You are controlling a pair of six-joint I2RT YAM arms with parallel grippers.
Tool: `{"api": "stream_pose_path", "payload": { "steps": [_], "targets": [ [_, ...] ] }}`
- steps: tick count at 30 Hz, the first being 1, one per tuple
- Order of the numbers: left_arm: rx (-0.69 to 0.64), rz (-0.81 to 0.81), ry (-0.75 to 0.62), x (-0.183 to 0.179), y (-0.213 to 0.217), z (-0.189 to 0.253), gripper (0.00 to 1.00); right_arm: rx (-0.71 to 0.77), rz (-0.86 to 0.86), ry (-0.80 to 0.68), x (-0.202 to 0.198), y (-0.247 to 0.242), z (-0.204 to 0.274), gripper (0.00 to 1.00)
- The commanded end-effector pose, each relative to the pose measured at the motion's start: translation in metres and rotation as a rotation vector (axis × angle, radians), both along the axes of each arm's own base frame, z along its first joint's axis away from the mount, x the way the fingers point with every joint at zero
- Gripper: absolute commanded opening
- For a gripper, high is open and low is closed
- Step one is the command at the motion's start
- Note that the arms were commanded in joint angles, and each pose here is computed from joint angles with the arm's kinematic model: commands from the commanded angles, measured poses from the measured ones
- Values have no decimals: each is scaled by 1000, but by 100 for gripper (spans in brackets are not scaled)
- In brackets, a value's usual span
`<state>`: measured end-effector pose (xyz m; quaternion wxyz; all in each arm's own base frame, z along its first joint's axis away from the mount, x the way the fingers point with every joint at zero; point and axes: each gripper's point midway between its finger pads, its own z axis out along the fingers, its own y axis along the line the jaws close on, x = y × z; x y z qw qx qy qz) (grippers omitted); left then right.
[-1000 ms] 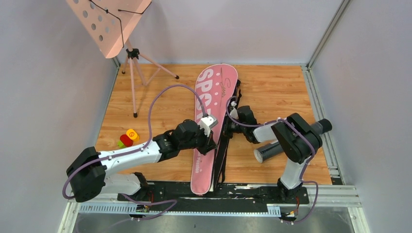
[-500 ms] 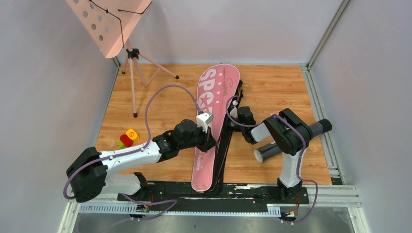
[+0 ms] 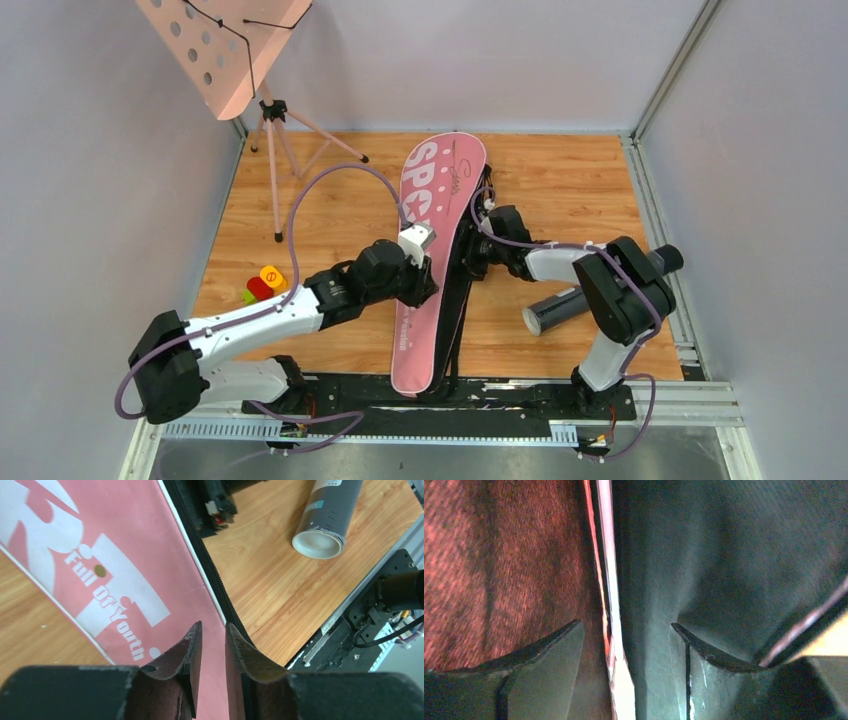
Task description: Pack up the badminton gear
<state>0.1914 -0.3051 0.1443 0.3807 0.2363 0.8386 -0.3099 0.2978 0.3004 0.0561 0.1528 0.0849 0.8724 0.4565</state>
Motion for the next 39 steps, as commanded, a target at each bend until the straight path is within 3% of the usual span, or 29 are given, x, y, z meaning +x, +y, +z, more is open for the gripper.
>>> {"api": "stream_pose_path", "payload": {
  "steps": [1, 6, 14, 23, 33, 39],
  "targets": [
    [62, 10, -78, 7, 13, 21, 32, -67, 12, 12, -15, -18, 12, 65],
    [90, -15, -25, -1, 12, 15, 36, -144, -49, 16, -23, -47, 22, 65],
    [104, -61, 73, -18, 9, -12, 40, -272, -136, -95, -20, -84, 51, 65],
    [203, 19, 98, -15, 30, -49, 44, -249, -141, -101, 7, -77, 46, 71],
    [202, 31, 60, -11, 34, -54, 45, -178, -110, -58, 14, -61, 14, 63],
    [201, 39, -3, -5, 40, -33, 46, -143, -131, -18, 12, -57, -1, 61]
  ]
}}
